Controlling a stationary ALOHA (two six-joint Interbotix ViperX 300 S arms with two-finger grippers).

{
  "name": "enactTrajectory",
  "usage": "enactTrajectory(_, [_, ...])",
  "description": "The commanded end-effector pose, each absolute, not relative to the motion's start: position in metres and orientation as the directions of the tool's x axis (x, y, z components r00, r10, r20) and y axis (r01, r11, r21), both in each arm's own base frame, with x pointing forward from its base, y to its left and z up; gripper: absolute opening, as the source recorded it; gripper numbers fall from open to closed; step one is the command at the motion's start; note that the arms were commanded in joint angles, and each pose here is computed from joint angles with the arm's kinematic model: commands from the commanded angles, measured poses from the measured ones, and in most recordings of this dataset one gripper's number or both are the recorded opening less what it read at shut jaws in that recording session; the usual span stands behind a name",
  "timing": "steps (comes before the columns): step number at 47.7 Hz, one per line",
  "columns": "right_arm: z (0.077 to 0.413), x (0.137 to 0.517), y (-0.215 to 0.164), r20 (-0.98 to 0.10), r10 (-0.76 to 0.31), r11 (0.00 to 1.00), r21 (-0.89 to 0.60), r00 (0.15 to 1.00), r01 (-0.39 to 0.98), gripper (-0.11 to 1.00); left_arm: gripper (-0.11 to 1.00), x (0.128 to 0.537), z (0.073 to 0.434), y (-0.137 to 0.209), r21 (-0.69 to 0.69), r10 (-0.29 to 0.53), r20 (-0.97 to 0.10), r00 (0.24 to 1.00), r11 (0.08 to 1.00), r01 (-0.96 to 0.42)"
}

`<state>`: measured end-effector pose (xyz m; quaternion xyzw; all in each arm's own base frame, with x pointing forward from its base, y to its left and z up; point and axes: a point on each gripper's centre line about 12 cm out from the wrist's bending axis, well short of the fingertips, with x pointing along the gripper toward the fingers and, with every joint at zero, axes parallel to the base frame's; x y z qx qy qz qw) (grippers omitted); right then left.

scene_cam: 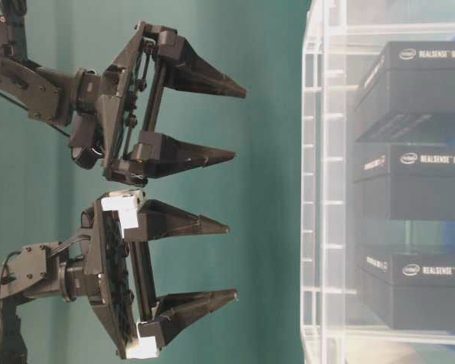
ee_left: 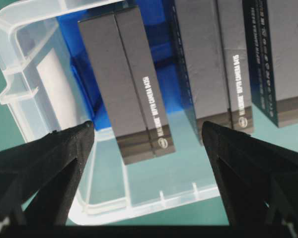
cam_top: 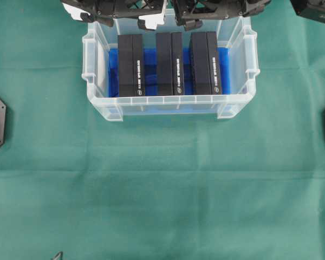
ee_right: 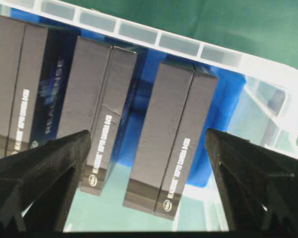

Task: Take the box out of the case with both arms.
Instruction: 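Align left gripper over left box, right gripper over right box, then lower both grippers into the bin around the two outer boxes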

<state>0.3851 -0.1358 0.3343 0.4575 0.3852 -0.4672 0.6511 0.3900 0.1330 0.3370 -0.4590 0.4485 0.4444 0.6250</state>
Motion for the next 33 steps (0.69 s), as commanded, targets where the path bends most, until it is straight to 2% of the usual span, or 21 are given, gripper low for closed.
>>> enactTrajectory(1, [0.340,0.383,-0.133,-0.924,-0.257,0.146,0.251,0.282,0.957,0.94,0.86,0.388,0.344,0.134,-0.204,0.159,-0.959,0.234,0.184,-0.962])
enactTrajectory(11, [0.323,0.380,-0.130,-0.936,-0.246,0.142,0.222,0.252,0.965,0.94,0.86,0.391,0.333,0.135,-0.212,0.164,-0.956,0.243,0.185,-0.960])
enactTrajectory(33, [0.283,0.380,-0.126,-0.943,-0.222,0.144,0.220,0.248,0.965,0.94,0.86,0.388,0.280,0.131,-0.194,0.153,-0.963,0.223,0.185,-0.963])
